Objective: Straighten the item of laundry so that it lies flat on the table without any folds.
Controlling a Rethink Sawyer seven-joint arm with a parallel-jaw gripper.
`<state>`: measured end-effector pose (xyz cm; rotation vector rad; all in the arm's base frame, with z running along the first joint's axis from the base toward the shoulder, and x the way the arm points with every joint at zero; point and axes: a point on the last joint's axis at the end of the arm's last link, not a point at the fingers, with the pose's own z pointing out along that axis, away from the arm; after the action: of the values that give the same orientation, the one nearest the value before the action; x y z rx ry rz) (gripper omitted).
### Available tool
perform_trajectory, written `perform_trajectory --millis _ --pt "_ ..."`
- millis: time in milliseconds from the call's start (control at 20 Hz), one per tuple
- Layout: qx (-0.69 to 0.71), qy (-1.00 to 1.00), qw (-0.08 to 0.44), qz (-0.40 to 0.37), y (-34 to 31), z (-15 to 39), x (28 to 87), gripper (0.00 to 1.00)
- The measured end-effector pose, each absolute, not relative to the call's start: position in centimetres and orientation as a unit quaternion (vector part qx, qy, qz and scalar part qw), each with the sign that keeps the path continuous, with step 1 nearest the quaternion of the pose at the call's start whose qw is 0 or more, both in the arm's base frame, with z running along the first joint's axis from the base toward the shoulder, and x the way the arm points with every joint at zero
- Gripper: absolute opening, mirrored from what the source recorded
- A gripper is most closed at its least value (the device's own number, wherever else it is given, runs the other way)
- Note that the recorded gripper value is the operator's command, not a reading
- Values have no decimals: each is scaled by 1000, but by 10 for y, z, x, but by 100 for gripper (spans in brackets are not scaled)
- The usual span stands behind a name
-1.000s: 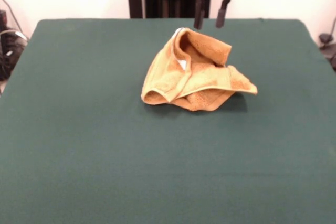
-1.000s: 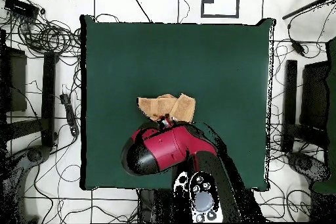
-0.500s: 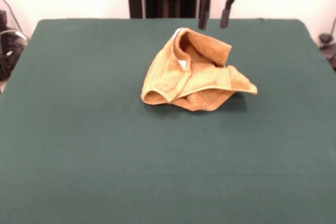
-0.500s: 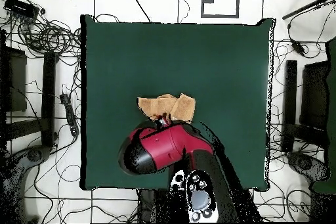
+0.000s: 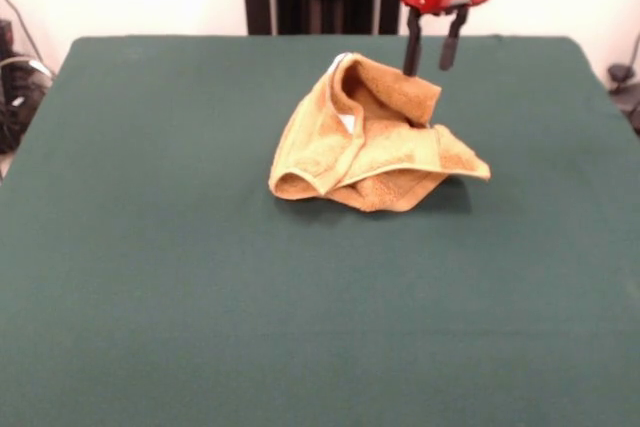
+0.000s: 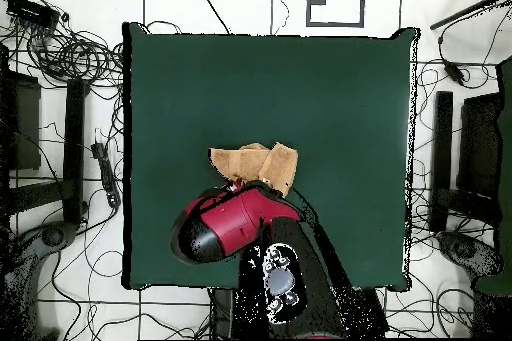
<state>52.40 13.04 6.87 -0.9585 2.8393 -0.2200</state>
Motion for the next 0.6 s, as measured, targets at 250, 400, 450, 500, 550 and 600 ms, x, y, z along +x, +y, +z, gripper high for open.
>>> perform_trajectory --millis 250,400,450,500,550,600 --pt "-318 943 64 -74 123 63 524 100" --pt "-317 943 64 -75 119 61 526 100" --pt "-315 944 65 -76 117 61 528 100" --pt "-314 944 66 -76 116 61 528 100" --pt "-313 944 66 -77 115 62 530 100" --pt "-312 945 67 -77 114 62 531 100"
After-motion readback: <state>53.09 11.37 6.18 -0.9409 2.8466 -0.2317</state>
